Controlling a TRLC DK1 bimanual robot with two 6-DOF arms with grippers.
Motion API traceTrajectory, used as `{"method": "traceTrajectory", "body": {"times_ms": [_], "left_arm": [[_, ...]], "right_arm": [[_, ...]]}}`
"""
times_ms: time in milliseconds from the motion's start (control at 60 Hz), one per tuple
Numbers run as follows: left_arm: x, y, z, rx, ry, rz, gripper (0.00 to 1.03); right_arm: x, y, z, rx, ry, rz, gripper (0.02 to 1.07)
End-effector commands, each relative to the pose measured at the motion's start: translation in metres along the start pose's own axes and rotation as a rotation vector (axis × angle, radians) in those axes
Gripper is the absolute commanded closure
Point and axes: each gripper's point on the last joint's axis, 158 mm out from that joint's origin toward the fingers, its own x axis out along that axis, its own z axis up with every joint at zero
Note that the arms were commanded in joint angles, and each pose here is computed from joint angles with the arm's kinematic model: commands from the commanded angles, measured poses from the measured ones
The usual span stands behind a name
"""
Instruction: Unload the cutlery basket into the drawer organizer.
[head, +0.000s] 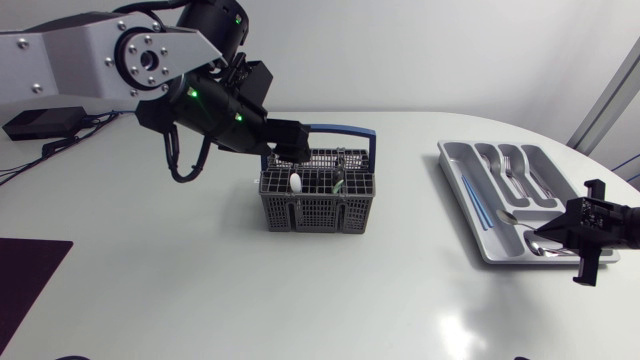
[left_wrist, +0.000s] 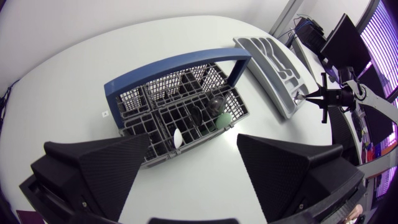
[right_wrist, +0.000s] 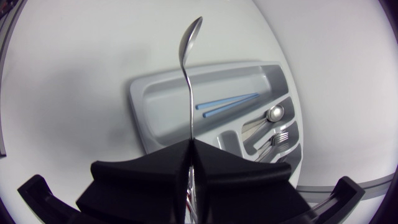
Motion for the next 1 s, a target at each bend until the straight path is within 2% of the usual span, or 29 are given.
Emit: {"method": "traceTrajectory", "body": {"times_ms": [0,450,600,667,783,883,983], "left_arm": [[-0.002,0.006,-0.005,0.008,-0.01,0.016,0.05],[0.003,0.017,-0.009,0.031,-0.051,0.063,0.05],[0.006,0.018,-0.01,0.035,-0.056,0.065,0.05],[0.008,0.019,-0.01,0.035,-0.058,0.067,0.05],[0.009,0.018,-0.01,0.036,-0.061,0.068,0.05],[0.009,0.018,-0.009,0.039,-0.069,0.072,0.05],[0.01,0.018,-0.009,0.042,-0.078,0.072,0.05]], "right_arm": [[0.005,-0.001,-0.02,-0.049,0.026,0.036,1.02],[0.018,-0.023,-0.104,-0.162,0.191,0.102,0.99],[0.02,-0.022,-0.118,-0.179,0.219,0.12,0.98],[0.02,-0.02,-0.119,-0.184,0.221,0.126,0.91],[0.021,-0.016,-0.12,-0.191,0.225,0.137,0.85],[0.021,-0.019,-0.121,-0.196,0.233,0.123,0.72],[0.014,-0.027,-0.118,-0.194,0.236,0.093,0.65]]}}
